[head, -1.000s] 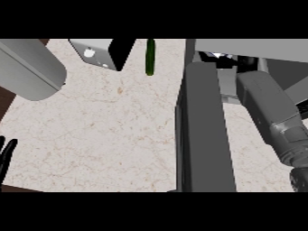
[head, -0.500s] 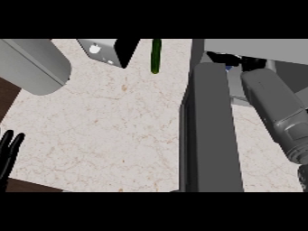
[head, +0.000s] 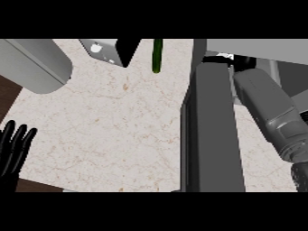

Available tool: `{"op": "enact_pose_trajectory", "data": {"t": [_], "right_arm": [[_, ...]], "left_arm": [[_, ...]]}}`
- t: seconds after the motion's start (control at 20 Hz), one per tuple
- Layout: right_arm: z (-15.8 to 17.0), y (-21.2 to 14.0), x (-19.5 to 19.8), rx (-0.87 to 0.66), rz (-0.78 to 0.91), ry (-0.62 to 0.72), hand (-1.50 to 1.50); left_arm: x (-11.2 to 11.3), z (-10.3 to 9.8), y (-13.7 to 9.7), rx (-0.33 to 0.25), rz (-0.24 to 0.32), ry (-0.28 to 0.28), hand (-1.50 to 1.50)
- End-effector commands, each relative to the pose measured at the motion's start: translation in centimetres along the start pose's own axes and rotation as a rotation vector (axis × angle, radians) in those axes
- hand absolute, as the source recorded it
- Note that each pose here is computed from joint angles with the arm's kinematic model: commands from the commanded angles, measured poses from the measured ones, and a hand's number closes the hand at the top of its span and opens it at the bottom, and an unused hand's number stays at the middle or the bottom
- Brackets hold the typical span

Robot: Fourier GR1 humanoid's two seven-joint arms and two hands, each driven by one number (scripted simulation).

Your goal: Pick up the milk, place it into the microwave and close the microwave

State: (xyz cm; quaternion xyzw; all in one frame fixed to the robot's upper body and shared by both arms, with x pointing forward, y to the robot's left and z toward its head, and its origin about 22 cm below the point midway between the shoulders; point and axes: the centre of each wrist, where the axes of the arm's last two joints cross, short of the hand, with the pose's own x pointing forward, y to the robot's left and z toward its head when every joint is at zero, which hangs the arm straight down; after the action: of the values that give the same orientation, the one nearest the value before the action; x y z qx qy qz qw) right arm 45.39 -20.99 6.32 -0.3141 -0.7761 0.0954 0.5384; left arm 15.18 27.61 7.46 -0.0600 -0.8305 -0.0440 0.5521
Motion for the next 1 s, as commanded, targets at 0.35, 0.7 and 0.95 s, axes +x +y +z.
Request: {"op": "enact_pose_trajectory", "data": {"t": [0.35,0.7,0.95], "right_arm": [[1.2,1.3,-0.2,0.071,-0.123,0.046,-1.50],[1.2,-0.2,-1.7,0.057,-0.111,0.062,-1.50],[1.6,-1.5,-3.2,0.077,-0.138,0.053,-1.50]], "left_arm": [[-0.9,-0.7,-1.4,-0.019,-0.004,0.011,-1.50],[-0.5,-1.5,-3.2,-0.049,0.008,-0.009,-1.50],[-0.9,-1.2,-3.3,-0.063,-0.001,0.005,-1.50]]}}
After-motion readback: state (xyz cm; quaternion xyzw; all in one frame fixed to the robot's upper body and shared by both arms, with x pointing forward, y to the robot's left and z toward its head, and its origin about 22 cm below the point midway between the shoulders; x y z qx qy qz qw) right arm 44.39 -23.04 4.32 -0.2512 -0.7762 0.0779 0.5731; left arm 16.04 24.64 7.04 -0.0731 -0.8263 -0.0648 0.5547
